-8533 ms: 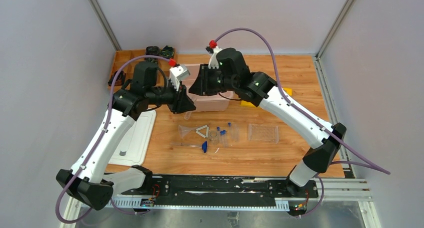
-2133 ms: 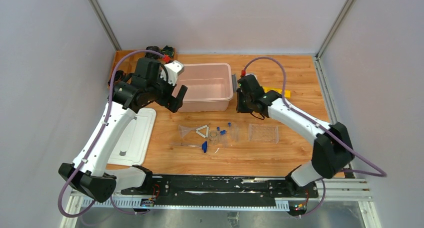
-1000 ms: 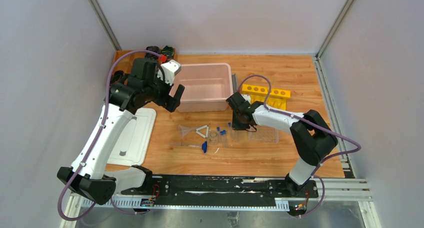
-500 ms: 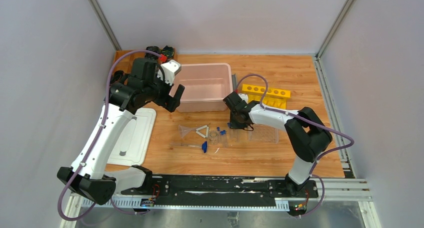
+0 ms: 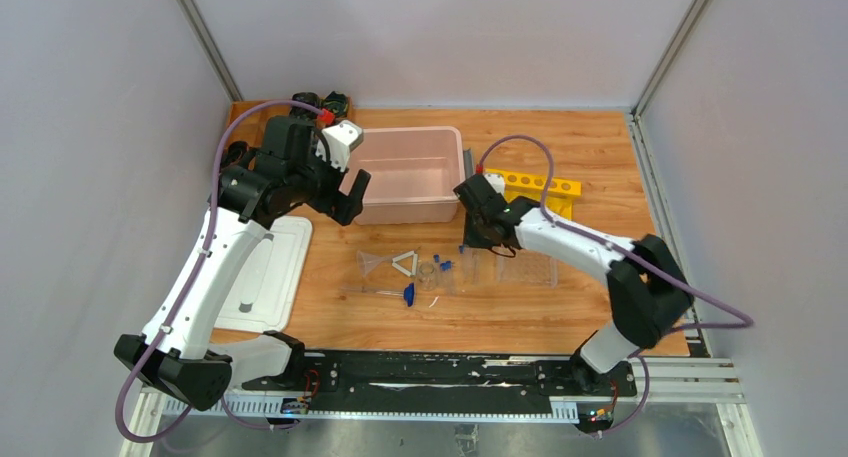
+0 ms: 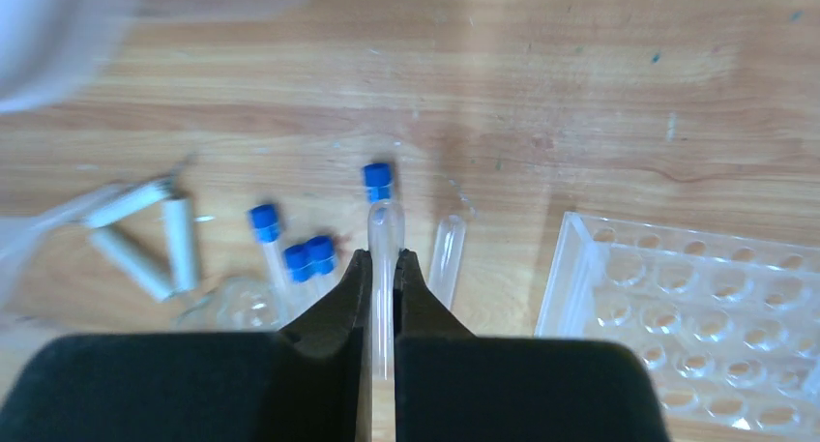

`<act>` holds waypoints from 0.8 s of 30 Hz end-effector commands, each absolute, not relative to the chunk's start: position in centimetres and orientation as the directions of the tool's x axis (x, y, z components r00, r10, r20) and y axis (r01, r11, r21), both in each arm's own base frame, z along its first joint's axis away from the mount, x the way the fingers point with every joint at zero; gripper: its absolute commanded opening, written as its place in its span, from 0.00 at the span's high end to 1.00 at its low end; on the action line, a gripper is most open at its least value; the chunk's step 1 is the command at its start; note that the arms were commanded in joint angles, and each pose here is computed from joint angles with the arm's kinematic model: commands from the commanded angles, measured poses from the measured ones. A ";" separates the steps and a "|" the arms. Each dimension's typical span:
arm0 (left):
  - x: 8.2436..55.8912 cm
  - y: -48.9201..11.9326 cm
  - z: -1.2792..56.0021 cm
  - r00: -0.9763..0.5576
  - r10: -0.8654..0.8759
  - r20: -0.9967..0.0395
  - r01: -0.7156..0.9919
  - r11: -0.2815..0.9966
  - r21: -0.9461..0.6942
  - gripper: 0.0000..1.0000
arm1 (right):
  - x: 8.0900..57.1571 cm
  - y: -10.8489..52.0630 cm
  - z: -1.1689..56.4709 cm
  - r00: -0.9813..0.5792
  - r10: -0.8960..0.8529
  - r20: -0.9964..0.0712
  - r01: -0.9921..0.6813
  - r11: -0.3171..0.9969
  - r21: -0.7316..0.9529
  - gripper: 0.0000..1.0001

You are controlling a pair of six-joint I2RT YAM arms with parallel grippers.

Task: Organize the chemistry lab equipment

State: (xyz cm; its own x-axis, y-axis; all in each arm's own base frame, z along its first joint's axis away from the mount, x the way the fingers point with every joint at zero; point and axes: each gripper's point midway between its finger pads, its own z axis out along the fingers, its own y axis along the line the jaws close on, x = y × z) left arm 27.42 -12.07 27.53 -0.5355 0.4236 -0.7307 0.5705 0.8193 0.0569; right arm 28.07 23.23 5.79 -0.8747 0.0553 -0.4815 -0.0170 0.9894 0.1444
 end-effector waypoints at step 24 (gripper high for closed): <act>22.9 -19.2 31.8 -0.494 0.209 -0.844 0.753 0.588 -0.295 0.12 | 24.9 38.1 38.0 -0.467 0.455 -0.759 -0.564 0.508 0.651 1.00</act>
State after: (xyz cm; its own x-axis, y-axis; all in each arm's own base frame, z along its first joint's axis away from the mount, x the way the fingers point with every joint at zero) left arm 23.61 -18.30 29.91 -0.5300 0.2708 -0.8036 0.7234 0.6389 -0.2618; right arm 25.61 36.07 31.74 -0.5364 0.3528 -0.7667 -0.4678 0.6319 0.6180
